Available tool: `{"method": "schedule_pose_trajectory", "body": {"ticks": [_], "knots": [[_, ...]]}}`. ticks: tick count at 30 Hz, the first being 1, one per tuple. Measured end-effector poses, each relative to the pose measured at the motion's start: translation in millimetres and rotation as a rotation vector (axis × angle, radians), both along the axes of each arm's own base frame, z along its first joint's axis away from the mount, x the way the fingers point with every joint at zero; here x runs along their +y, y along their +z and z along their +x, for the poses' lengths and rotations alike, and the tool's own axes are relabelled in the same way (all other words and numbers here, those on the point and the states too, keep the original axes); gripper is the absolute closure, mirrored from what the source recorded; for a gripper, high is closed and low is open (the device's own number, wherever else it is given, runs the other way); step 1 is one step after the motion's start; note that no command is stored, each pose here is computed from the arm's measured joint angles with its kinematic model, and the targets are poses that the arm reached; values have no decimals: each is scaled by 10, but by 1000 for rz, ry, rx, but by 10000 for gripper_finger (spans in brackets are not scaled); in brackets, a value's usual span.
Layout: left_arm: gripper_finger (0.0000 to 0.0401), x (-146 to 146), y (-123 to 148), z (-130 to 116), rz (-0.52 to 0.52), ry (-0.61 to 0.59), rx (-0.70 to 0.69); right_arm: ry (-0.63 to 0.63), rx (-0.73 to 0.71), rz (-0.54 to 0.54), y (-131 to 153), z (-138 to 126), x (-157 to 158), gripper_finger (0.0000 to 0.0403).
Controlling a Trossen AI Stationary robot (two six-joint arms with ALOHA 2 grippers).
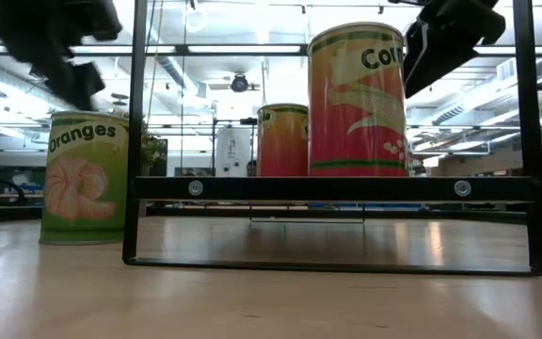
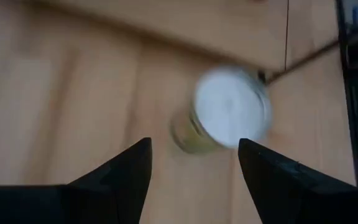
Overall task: Pick and place cans onto a shelf
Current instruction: Put the canned oranges on the shelf
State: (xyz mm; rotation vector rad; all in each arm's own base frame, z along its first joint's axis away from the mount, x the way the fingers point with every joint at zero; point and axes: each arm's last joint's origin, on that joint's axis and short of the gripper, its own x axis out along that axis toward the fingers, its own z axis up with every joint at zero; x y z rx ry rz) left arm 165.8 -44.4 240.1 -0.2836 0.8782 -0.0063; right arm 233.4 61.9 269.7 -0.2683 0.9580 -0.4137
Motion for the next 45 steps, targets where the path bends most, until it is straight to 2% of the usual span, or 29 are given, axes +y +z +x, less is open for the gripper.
{"method": "schedule_pose_trajectory", "body": {"ticks": [4,9,14,17,20,23,27,35,39,45], "knots": [[157,-220,-133,56,-28,-50,88,12,7,-8,0,1,-1,53],[157,-445,-375,139,18,-120,214,21,12,-14,0,1,-1,53],[157,-580,-579,249,25,8,260,22,15,-15,-1,-1,-1,53],[156,-604,-679,279,71,-12,296,30,20,-20,-1,-1,-1,53],[156,-607,-735,300,70,-16,325,41,26,-28,0,0,-1,53],[156,-628,-741,344,59,12,286,45,27,-30,0,1,0,53],[140,-701,-721,376,46,-33,225,45,25,-29,1,3,0,53],[38,-724,-711,384,50,-30,197,48,6,-18,8,19,8,53],[11,-730,-701,389,107,15,148,48,6,-16,8,20,8,53],[10,-822,-670,359,226,44,34,46,4,-14,8,22,9,53]]}}
